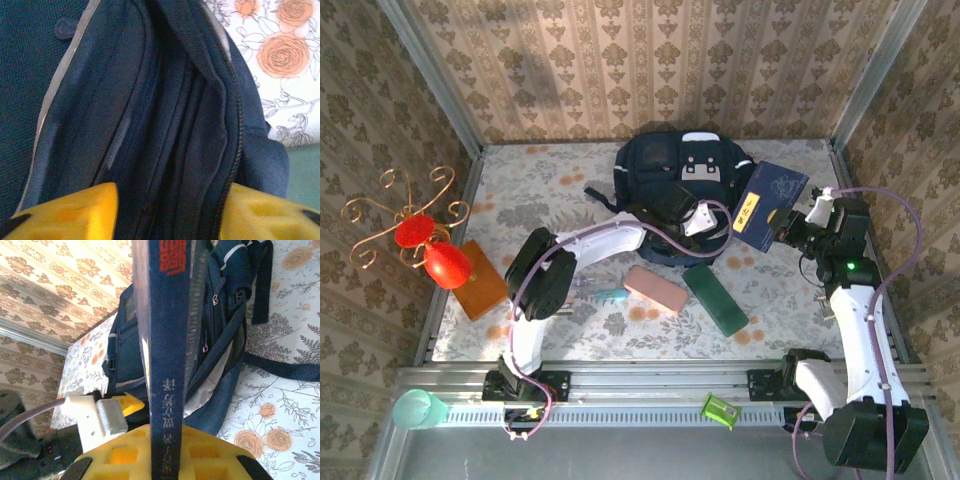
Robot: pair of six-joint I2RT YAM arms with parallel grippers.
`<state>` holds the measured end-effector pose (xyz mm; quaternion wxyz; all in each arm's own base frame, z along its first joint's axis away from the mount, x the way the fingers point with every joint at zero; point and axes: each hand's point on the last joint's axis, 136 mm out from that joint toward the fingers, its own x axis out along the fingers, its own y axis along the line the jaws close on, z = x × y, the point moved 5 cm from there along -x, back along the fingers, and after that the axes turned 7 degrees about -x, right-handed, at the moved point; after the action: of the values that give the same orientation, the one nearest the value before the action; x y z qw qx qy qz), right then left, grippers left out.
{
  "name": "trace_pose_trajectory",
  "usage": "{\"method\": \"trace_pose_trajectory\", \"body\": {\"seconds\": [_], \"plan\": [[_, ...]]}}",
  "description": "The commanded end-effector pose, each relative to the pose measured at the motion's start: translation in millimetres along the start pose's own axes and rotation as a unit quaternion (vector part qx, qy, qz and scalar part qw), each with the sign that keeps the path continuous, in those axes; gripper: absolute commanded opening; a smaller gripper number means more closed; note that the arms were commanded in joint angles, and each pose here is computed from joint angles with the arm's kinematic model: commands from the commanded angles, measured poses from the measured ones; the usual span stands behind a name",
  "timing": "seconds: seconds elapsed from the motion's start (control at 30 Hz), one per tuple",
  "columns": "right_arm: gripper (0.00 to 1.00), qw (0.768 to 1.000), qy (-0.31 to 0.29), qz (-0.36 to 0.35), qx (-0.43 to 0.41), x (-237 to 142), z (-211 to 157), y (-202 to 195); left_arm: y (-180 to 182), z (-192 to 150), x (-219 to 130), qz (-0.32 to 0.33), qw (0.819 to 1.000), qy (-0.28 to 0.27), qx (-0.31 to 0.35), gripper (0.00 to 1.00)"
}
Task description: Pack books, pencil case, and school supplies into a backpack
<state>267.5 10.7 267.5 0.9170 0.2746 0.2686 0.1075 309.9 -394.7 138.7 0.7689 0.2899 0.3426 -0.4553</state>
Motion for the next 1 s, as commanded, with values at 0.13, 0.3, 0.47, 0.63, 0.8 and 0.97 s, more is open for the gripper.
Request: {"method": "trace_pose_trajectory", "body": {"seconds": [0.13, 0.3, 0.47, 0.63, 0.8, 0.97], "plan": [[0.0, 0.999, 0.01, 0.038, -0.002, -13, -18, 10, 8, 21, -9, -0.004, 1.0, -0.005, 0.009, 0.16], [0.0, 0.998, 0.028, 0.05, 0.01, -27, -32, 17, 16, 39, -35, 0.001, 0.999, -0.037, -0.003, 0.0], [0.0, 0.992, 0.035, 0.107, 0.06, -41, -48, 32, 45, 63, -77, 0.031, 0.993, -0.104, -0.054, 0.0], [0.01, 0.98, 0.054, 0.161, 0.103, -44, -66, 41, 60, 86, -114, 0.06, 0.981, -0.167, -0.079, 0.0], [0.01, 0.97, 0.092, 0.188, 0.127, -28, -82, 40, 75, 104, -139, 0.098, 0.97, -0.202, -0.095, 0.0], [0.0, 0.962, 0.135, 0.191, 0.142, 15, -93, 46, 84, 120, -159, 0.107, 0.965, -0.221, -0.089, 0.0]]}}
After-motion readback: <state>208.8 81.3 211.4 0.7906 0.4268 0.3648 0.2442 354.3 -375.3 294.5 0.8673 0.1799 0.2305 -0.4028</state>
